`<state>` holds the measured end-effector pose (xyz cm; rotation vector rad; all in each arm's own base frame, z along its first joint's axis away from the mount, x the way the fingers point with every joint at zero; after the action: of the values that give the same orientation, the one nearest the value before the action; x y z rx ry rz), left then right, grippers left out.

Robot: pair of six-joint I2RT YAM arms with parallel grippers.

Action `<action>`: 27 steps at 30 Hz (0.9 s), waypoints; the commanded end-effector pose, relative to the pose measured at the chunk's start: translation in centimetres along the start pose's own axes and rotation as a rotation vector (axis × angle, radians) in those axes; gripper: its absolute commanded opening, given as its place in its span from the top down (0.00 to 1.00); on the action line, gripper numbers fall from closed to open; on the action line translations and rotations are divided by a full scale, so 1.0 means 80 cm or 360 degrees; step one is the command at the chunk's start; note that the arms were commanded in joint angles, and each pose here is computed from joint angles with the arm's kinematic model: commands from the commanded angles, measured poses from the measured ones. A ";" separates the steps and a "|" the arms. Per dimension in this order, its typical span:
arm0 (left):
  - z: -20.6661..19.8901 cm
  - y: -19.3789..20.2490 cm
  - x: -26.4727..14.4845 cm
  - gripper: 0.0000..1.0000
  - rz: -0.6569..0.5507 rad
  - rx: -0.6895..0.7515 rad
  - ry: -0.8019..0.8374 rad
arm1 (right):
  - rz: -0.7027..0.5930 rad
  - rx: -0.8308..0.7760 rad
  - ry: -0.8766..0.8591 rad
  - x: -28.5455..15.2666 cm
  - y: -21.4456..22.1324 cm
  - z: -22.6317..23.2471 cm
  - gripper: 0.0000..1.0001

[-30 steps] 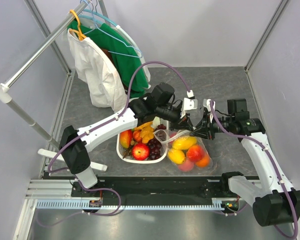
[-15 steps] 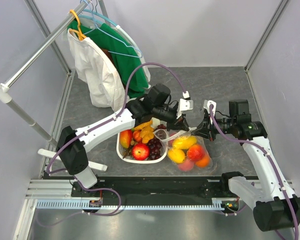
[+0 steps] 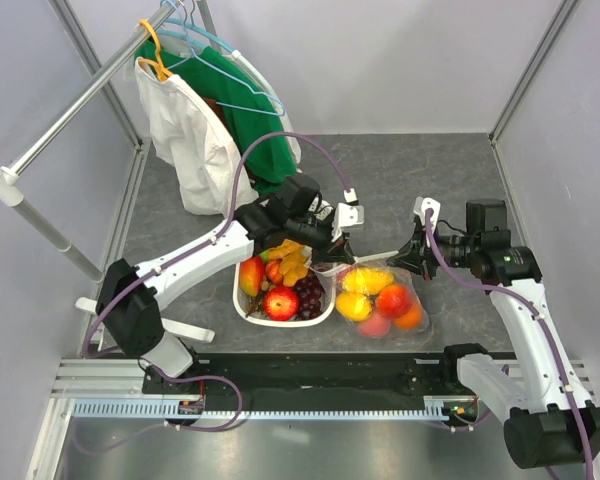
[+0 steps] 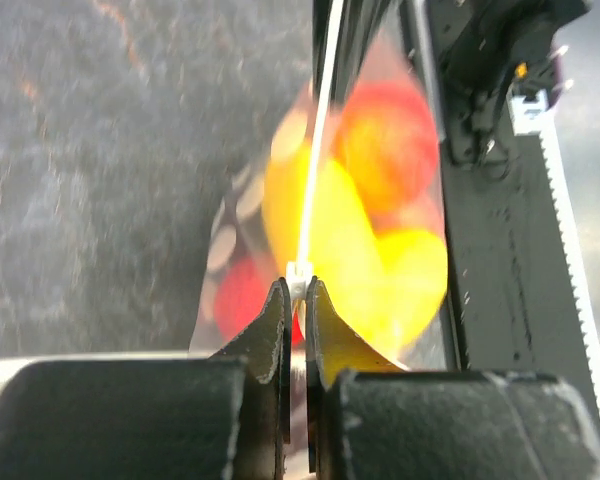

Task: Place the food in the zip-top bag and seal the zipper
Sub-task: Zip the zipper food storage bag at the center of the board.

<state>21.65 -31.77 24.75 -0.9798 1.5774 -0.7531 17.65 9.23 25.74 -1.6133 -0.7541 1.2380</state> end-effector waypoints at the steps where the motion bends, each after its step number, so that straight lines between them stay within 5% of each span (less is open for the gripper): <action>1: 0.010 0.030 -0.035 0.98 0.0129 0.0003 -0.0134 | -0.0088 -0.0104 0.0108 -0.019 -0.032 -0.014 1.00; 7: 0.009 0.037 -0.040 0.98 0.0136 0.0023 -0.0154 | -0.0089 -0.0108 0.0168 -0.029 -0.036 -0.028 1.00; 11: 0.012 -0.012 -0.042 0.98 -0.0007 0.0049 -0.0147 | -0.0034 -0.0144 0.0128 -0.031 -0.029 -0.023 0.99; 13: 0.014 -0.045 -0.041 0.98 -0.0083 0.0052 -0.0152 | 0.0017 -0.0191 0.0098 -0.034 -0.024 -0.018 0.78; 14: 0.013 -0.053 -0.035 0.98 -0.0092 0.0056 -0.0135 | 0.0035 -0.0212 0.0101 -0.035 -0.023 -0.018 0.50; 17: 0.004 -0.081 -0.022 0.98 -0.0128 0.0130 -0.0082 | 0.0098 -0.0282 0.0138 -0.043 -0.027 -0.017 0.17; 27: -0.020 -0.097 0.004 0.98 -0.0123 0.0245 0.0071 | 0.0104 -0.0514 0.0111 -0.051 -0.040 -0.014 0.14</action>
<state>22.03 -35.13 29.75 -0.9270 1.5210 -0.8402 17.90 6.23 29.44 -1.9072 -0.7841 1.1526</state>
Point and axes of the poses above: each gripper's point midway between its finger pads, its own x axis out along the fingers, its own z axis along the line the jaws close on, y = z × x, the point moved 7 cm from there along -x, back along the fingers, and after that the axes turned 11 degrees about -x, right-handed, at the moved point
